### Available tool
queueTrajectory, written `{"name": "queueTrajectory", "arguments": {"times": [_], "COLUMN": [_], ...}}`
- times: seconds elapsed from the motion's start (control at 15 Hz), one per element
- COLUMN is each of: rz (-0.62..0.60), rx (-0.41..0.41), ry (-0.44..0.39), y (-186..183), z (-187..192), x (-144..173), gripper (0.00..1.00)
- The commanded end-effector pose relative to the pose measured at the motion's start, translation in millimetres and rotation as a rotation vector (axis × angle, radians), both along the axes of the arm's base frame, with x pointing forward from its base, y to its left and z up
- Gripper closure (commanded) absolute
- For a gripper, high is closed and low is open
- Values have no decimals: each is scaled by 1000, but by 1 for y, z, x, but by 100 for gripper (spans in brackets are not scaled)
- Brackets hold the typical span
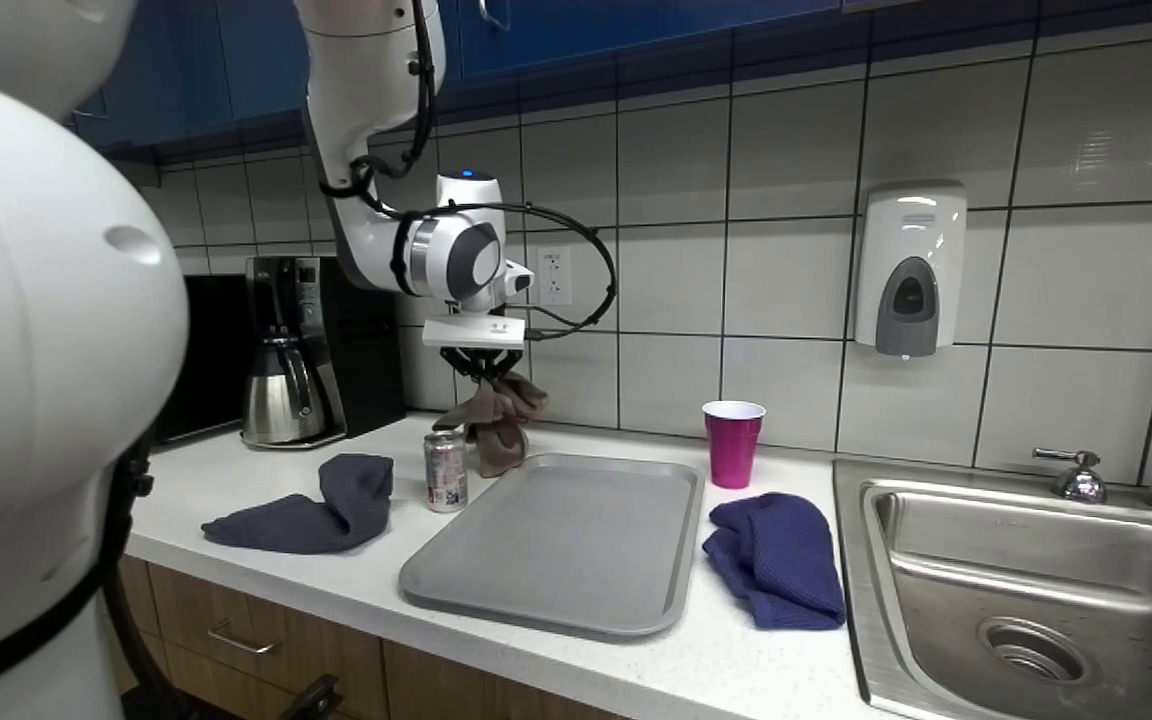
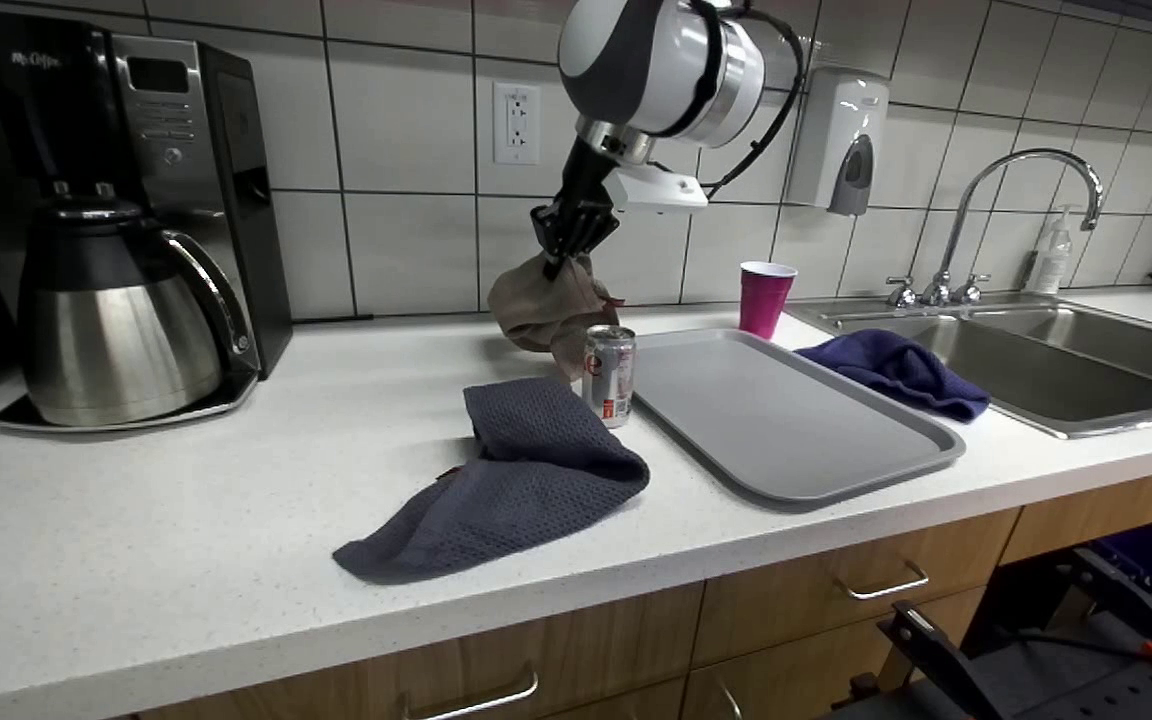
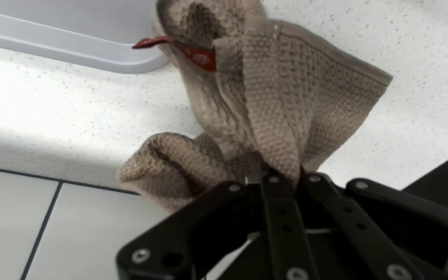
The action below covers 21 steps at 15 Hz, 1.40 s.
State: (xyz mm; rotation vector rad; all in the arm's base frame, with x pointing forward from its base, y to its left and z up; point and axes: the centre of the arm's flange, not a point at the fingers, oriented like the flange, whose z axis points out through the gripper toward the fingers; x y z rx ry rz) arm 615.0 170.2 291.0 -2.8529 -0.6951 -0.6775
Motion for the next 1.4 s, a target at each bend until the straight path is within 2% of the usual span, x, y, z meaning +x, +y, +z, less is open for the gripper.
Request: {"name": "queueTrajectory", "arguments": {"times": [0.0, 0.4, 0.47, 0.6, 1.13, 1.33], "rz": [-4, 10, 7, 3, -28, -38], "rx": [-2, -15, -16, -18, -16, -15], "ry": [-21, -9, -8, -8, -7, -4], "y": [16, 36, 37, 38, 19, 8], "z": [1, -7, -7, -7, -7, -8], "x": [7, 3, 3, 2, 4, 2], "gripper": [99, 99, 69, 61, 2, 0]}}
